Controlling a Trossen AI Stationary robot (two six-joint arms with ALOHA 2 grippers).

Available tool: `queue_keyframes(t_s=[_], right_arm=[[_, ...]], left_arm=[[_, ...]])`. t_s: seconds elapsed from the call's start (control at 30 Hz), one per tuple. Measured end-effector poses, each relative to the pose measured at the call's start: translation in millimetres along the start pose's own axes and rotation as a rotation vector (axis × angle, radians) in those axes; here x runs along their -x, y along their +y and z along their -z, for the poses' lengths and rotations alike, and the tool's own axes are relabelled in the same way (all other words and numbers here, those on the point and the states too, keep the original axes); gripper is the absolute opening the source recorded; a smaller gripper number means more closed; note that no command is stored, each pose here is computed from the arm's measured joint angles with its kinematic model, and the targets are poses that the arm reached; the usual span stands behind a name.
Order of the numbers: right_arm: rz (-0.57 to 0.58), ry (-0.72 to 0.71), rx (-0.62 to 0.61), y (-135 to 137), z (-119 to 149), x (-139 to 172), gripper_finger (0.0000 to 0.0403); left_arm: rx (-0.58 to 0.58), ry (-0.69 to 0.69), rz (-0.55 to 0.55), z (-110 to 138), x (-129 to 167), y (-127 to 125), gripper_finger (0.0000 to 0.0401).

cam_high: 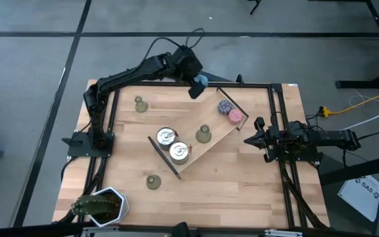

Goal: Pick & Place candle stick holders
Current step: Put the blue patterned scented candle on the shelf

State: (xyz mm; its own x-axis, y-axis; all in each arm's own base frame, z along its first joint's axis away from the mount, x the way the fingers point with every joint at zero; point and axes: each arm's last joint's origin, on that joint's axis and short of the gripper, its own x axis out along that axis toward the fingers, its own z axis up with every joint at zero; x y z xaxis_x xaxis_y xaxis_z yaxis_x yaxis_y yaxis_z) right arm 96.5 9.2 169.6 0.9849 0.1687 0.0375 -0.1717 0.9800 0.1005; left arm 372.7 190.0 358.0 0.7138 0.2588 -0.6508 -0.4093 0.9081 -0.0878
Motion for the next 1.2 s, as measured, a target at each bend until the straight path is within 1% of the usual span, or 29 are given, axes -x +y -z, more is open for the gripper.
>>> queue_keyframes(t_s=[0.17, 0.33, 0.47, 0.6, 0.73, 0.83, 1.0, 1.2], right_arm=[[0.000, 0.000, 0.000, 0.0, -0.1, 0.0, 0.0010], [0.000, 0.000, 0.000, 0.0, -0.1, 0.0, 0.0010], [0.000, 0.000, 0.000, 0.0, 0.0, 0.0, 0.0010], [0.000, 0.000, 0.000, 0.0, -0.1, 0.0, 0.0010], [0.000, 0.000, 0.000, 0.0, -0.1, 0.0, 0.0010], [0.000, 0.000, 0.000, 0.0, -0.1, 0.0, 0.0010], [0.000, 0.000, 0.000, 0.0, 0.0, 0.0, 0.0010], [0.000, 0.000, 0.000, 0.0, 0.0, 0.0, 0.0010]], left_arm=[[-0.005, 0.024, 0.066, 4.6, -21.0, -9.7, 0.0308], [-0.004, 0.054, 0.099, 9.5, -34.1, -17.2, 0.0308], [-0.005, 0.069, 0.153, 12.5, -43.6, -20.5, 0.0308], [0.017, 0.106, 0.165, 18.1, -54.4, -22.0, 0.0308], [0.065, 0.129, 0.192, 20.0, -54.8, -22.3, 0.0308], [0.100, 0.160, 0.191, 22.8, -54.8, -22.4, 0.0308], [0.130, 0.216, 0.215, 27.7, -53.8, -23.2, 0.0308], [0.133, 0.224, 0.227, 28.3, -53.6, -23.6, 0.0308]])
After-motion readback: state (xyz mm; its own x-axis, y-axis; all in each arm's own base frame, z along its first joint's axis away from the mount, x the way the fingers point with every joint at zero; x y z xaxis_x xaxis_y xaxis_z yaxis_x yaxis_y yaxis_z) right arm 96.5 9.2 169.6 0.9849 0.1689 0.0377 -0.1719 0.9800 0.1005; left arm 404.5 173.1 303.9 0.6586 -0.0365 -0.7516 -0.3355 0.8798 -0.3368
